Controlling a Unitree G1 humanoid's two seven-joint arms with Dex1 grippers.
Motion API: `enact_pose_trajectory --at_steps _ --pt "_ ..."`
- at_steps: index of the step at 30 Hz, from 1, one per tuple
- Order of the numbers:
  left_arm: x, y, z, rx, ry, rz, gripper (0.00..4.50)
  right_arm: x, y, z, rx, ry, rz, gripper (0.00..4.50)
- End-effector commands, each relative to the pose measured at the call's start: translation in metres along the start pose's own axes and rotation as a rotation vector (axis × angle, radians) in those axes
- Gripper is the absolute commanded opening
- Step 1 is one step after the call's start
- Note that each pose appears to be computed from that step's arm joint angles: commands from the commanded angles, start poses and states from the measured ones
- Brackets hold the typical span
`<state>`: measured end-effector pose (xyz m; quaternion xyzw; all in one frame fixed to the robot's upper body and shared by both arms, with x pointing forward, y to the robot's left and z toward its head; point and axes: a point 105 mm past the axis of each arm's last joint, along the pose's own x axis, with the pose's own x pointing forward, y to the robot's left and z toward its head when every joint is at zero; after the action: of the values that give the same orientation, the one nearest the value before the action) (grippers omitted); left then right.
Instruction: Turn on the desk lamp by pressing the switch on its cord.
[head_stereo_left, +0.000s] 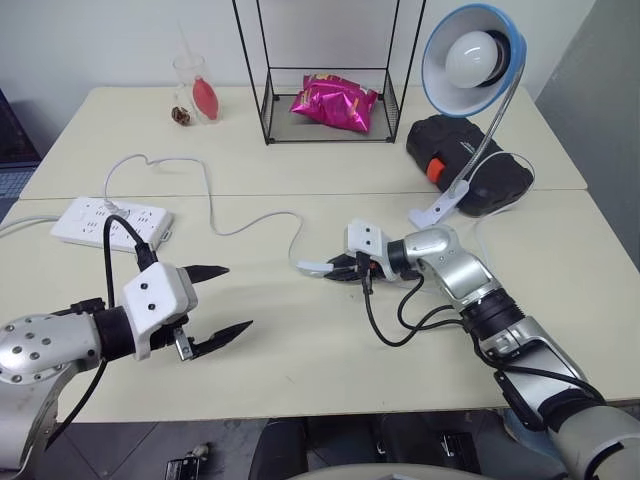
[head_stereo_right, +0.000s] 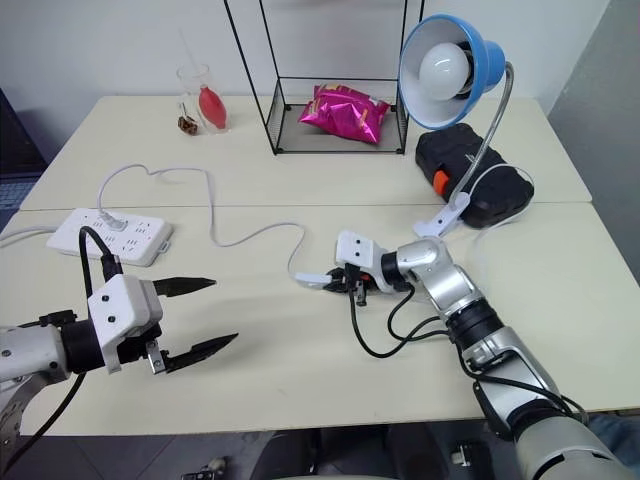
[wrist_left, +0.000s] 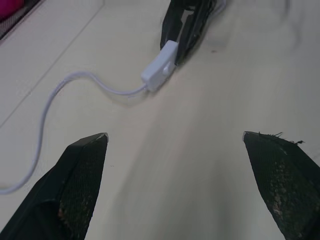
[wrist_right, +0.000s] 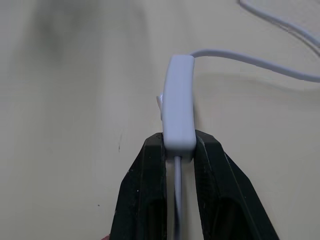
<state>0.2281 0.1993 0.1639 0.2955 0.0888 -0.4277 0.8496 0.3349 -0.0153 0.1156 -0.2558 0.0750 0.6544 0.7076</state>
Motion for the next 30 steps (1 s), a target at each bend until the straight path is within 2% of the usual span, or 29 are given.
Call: enact_pose_trajectory --at_steps 1,8,21,29,30 --pt "0.008 0.006 0.012 0.075 0.0 0.006 4.5 -0.013 0.003 0.03 -0.044 -0.054 0.005 0.38" --pt "0.035 0.003 0.032 0.065 -0.07 -0.043 4.5 -0.015 0.016 0.044 -0.058 -0.055 0.022 0.38" --pt "0.067 0.011 0.028 0.095 -0.063 -0.055 4.5 -0.011 0.027 0.056 -0.072 -0.07 0.038 0.38" --pt "0.075 0.008 0.028 0.081 -0.081 -0.056 4.5 -0.011 0.03 0.058 -0.076 -0.07 0.049 0.38" --pt "0.076 0.008 0.028 0.081 -0.082 -0.055 4.32 -0.011 0.03 0.058 -0.077 -0.07 0.05 0.38"
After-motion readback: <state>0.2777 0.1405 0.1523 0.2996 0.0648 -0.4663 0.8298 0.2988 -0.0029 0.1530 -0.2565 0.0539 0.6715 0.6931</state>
